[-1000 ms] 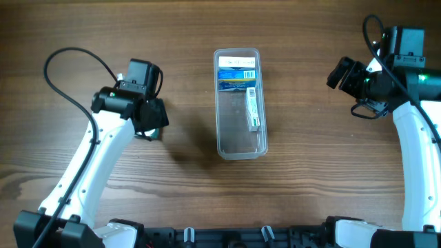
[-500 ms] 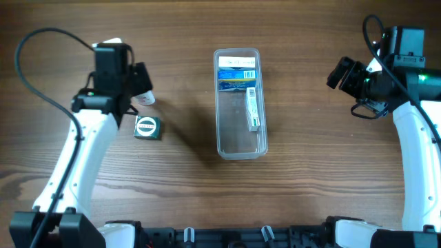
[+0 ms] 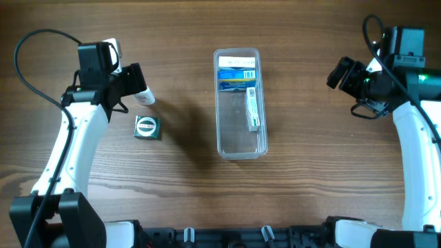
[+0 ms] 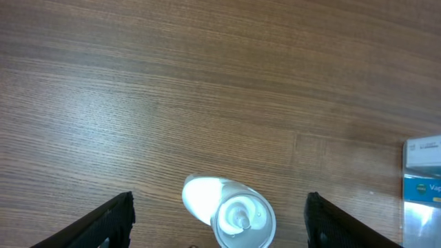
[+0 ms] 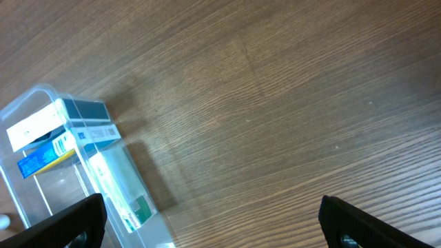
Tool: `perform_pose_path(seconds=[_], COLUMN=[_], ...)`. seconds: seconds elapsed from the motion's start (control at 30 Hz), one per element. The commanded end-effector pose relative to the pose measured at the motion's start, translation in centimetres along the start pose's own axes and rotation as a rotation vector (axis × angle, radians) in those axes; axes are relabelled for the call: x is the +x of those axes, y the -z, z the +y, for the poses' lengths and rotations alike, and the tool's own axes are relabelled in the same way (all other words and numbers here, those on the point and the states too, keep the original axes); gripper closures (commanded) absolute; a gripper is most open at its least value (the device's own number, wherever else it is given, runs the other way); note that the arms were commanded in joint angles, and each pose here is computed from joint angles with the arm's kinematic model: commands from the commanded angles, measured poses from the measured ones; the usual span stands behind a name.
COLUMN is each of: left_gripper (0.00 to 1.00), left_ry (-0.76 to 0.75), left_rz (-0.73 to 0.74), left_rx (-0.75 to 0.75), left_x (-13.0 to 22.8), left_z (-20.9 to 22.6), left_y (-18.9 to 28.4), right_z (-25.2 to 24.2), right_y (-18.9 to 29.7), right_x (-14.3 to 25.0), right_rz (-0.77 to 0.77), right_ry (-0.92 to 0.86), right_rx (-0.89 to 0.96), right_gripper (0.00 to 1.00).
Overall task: Pack container
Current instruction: 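Move the left gripper to the Calamol bottle and grasp it, then carry the Calamol bottle into the container and release it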
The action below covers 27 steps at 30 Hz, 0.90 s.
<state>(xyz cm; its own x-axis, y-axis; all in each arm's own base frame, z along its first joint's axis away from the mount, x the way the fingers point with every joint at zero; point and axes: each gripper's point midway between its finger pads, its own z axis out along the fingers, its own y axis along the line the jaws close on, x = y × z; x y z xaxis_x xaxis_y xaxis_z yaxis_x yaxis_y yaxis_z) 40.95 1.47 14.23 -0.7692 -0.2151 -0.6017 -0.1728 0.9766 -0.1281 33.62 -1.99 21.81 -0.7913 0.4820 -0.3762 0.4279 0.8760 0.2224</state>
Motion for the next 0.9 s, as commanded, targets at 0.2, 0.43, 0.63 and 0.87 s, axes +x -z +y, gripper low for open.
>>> perform_pose_path(seconds=[0.2,0.43,0.63,0.87], left_gripper=[0.38,0.63,0.76,0.79], left_ry=[-0.089,-0.137,-0.149,-0.282], left_rz=[0.083,0.069,0.040,0.007], left_rx=[0.062,0.062,0.074,0.138], left_x=[1.6,1.3,0.3,-2.0], left_z=[-1.0,-1.0,-1.8,-7.6], left_y=[-2.7,-2.7,-1.7,4.7], right_z=[0.1,0.1,0.1,0.1], right_y=[-0.3,-0.3,-0.3,-0.3], right_x=[0.2,0.1,0.1,0.2], right_rz=[0.014,0.013,0.013,0.014], right_ry=[0.001,0.001,0.001,0.001], right_rx=[-0.010,-0.011,-0.011,-0.011], right_gripper=[0.00,0.00,0.00,0.00])
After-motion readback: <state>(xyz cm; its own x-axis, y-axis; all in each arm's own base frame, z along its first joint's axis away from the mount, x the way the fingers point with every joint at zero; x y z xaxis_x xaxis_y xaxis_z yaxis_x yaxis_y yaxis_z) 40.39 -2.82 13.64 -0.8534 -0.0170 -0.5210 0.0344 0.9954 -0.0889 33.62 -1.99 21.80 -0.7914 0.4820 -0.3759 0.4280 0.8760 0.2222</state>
